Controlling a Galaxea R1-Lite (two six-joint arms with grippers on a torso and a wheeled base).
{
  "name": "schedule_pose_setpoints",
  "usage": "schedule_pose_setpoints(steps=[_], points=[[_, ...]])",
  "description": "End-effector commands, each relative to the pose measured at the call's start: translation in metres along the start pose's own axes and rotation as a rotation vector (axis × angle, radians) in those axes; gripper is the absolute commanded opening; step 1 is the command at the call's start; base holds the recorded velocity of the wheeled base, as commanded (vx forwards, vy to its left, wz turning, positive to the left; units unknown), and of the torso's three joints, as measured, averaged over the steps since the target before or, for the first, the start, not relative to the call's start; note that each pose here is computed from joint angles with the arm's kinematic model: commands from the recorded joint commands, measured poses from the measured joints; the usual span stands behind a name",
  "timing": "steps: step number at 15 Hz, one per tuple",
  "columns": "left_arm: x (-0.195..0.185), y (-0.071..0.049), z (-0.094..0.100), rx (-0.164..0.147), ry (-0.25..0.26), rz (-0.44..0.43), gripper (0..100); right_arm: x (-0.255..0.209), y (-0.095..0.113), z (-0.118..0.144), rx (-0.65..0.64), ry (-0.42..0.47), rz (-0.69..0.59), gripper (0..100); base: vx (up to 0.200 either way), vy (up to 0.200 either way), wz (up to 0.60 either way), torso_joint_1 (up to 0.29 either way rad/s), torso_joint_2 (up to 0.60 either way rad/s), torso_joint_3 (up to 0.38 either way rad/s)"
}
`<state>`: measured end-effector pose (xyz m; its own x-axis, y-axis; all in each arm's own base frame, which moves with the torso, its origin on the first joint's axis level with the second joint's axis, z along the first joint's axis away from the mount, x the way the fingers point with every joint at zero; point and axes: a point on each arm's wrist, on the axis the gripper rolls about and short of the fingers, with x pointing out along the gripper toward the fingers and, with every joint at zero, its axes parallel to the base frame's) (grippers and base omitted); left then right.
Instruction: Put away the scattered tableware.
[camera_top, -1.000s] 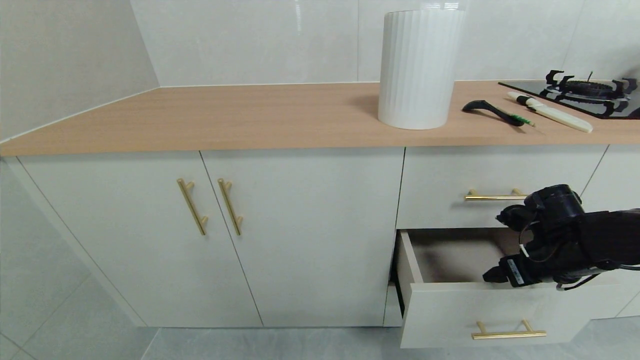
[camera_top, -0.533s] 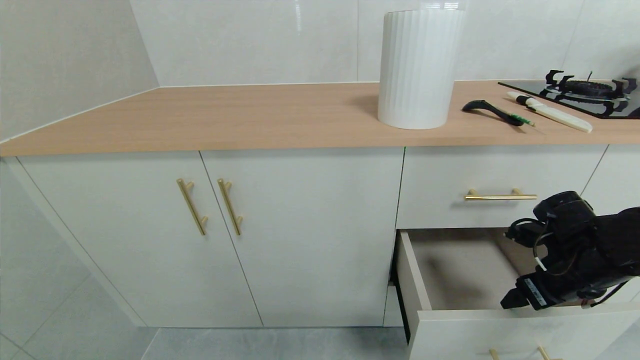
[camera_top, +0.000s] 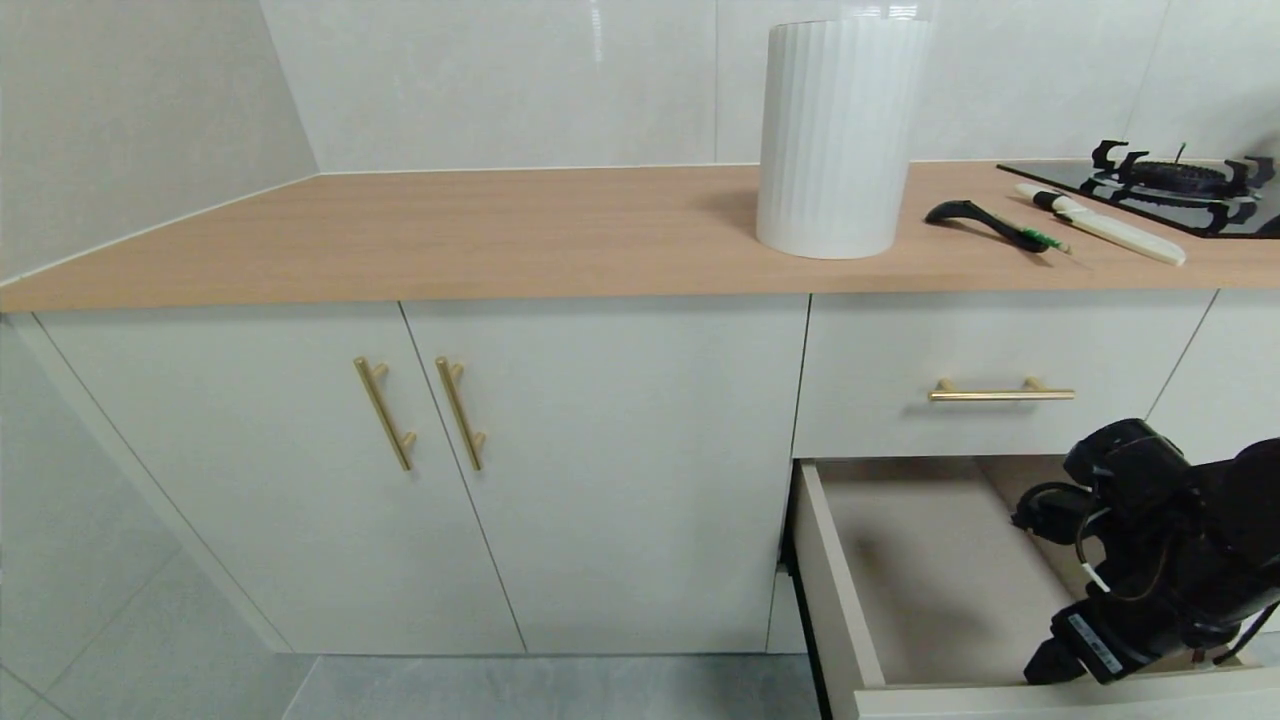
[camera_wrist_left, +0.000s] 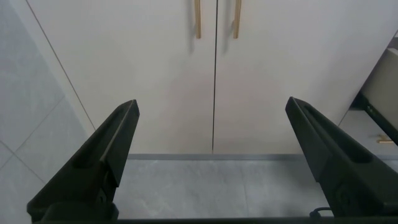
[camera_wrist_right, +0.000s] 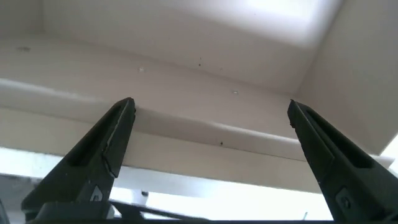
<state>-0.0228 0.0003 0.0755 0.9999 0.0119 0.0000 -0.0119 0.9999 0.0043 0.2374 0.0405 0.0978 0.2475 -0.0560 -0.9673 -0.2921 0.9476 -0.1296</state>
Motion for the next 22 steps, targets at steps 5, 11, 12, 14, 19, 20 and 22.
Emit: schedule_pose_setpoints(steps=[5,11,12,14,19,20,22], points=[[0.000,0.000,0.000,0.000,0.002,0.000,100,-0.011,0.017,-0.020,-0.099,0.142,0.013,100,0.000,0.000,0.00,0.000,0.00,0.000],[0.000,0.000,0.000,0.000,0.002,0.000,100,-0.094,0.009,-0.028,-0.048,-0.260,0.008,100,0.000,0.000,0.00,0.000,0.00,0.000],[0.000,0.000,0.000,0.000,0.002,0.000,100,-0.116,0.006,-0.034,-0.021,-0.362,0.009,100,0.000,0.000,0.00,0.000,0.00,0.000],[0.000,0.000,0.000,0.000,0.002,0.000,100,-0.152,0.003,-0.051,0.043,-0.573,-0.001,100,0.000,0.000,0.00,0.000,0.00,0.000],[0.000,0.000,0.000,0.000,0.002,0.000,100,-0.172,0.001,-0.068,0.054,-0.693,-0.027,100,0.000,0.000,0.00,0.000,-0.02,-0.016],[0.000,0.000,0.000,0.000,0.002,0.000,100,-0.175,0.001,-0.071,0.055,-0.707,-0.027,100,0.000,0.000,0.00,0.017,-0.25,-0.237],[0.000,0.000,0.000,0.000,0.002,0.000,100,-0.177,0.001,-0.073,0.057,-0.722,-0.030,100,0.000,0.000,0.00,0.027,-0.18,-0.322]])
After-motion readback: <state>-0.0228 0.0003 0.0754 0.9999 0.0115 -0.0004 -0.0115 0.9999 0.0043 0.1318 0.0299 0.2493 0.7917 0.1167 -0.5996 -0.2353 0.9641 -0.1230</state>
